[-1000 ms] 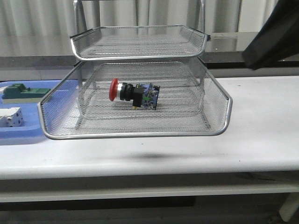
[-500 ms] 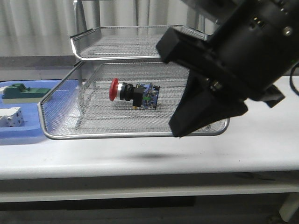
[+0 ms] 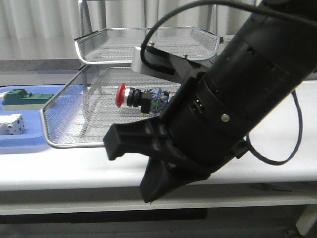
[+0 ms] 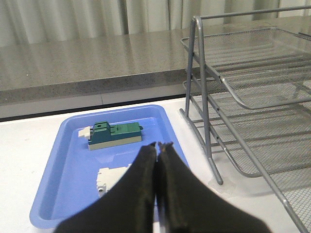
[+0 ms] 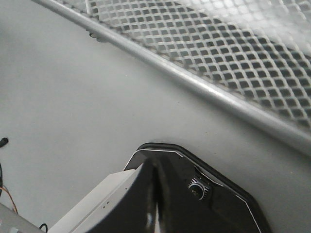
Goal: Place button on rack with both arms
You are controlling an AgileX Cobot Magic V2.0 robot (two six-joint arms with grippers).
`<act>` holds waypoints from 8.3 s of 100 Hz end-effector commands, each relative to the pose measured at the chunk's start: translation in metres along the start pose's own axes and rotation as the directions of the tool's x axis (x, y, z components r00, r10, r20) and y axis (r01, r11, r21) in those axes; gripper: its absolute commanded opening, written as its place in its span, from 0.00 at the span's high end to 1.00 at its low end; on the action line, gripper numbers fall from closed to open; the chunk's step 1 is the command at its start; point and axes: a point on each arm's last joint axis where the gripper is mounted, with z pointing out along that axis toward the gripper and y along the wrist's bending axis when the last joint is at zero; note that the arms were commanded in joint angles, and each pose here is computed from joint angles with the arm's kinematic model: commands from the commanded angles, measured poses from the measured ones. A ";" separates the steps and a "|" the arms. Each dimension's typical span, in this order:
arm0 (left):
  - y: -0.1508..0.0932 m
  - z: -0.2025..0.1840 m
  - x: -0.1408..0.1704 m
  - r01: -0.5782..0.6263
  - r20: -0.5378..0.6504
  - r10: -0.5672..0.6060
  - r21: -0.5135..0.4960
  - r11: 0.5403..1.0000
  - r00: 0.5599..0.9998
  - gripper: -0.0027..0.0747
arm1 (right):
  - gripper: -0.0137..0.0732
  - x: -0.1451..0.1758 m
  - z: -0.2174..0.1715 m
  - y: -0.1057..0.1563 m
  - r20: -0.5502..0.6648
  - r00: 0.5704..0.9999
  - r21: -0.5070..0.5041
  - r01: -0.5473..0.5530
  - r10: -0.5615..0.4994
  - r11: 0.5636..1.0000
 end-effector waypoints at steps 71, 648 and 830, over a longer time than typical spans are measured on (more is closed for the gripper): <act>0.004 0.001 -0.013 0.010 0.068 -0.007 -0.040 0.999 0.998 0.99 | 0.92 -0.052 0.009 0.004 0.217 0.965 0.074 0.133 -0.146 0.988; 0.004 0.001 -0.013 0.010 0.068 -0.007 -0.040 0.999 0.998 0.99 | 0.91 0.178 -0.181 -0.090 0.878 0.395 0.410 -0.323 -0.272 0.853; 0.004 0.001 -0.013 -0.004 0.068 0.006 -0.039 0.999 0.998 0.99 | 0.91 0.177 -0.185 -0.088 0.888 0.356 0.408 -0.316 -0.292 0.856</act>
